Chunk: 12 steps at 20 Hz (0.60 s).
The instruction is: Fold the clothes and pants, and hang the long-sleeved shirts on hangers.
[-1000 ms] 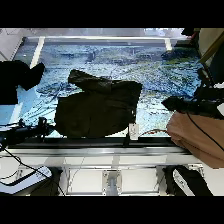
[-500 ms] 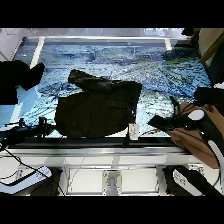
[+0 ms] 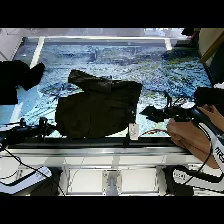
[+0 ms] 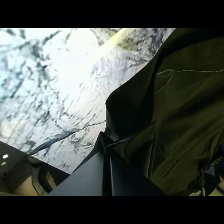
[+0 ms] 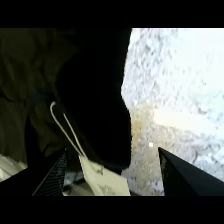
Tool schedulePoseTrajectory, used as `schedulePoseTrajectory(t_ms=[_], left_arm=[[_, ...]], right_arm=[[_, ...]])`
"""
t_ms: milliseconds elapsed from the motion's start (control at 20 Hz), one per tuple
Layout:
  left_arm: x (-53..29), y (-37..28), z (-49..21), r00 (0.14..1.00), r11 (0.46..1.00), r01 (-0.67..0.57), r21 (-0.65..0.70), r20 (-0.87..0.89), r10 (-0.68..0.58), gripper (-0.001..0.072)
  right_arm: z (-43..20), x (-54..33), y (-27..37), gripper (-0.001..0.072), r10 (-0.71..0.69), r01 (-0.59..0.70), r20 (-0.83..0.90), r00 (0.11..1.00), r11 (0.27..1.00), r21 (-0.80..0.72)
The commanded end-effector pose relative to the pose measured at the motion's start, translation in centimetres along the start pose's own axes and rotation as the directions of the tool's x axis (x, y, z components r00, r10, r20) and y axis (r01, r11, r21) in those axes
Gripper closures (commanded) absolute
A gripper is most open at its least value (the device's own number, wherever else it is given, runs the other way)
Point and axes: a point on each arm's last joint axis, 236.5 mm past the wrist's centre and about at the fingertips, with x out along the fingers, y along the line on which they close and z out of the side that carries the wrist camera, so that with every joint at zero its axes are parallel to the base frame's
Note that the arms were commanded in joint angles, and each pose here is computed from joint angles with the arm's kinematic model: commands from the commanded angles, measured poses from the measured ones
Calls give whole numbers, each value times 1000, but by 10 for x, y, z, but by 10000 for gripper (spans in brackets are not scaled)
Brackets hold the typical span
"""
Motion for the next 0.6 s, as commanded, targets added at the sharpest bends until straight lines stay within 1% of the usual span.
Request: schedulePoseTrajectory(t_ms=[0,50,100,150,350,400,550], left_arm=[[0,0,0,1000,1000,0,4,-1,0,693],[0,0,0,1000,1000,0,19,-1,0,693],[0,0,0,1000,1000,0,27,-1,0,693],[0,0,0,1000,1000,0,27,-1,0,693],[0,0,0,1000,1000,0,27,-1,0,694],[0,0,0,1000,1000,0,27,-1,0,694],[0,0,0,1000,1000,0,27,-1,0,693]], right_arm=[[2,4,-5,89,-32,32,-5,999,999,-40],[-6,8,-5,90,-42,40,-31,999,997,-61],[-12,14,-1,140,-42,39,-47,998,996,-80],[-17,18,5,170,-38,30,-63,997,993,-111],[-40,36,21,160,-35,11,-133,990,984,-178],[-44,40,23,149,-34,7,-146,989,984,-177],[-46,47,20,150,-29,4,-162,986,988,-152]])
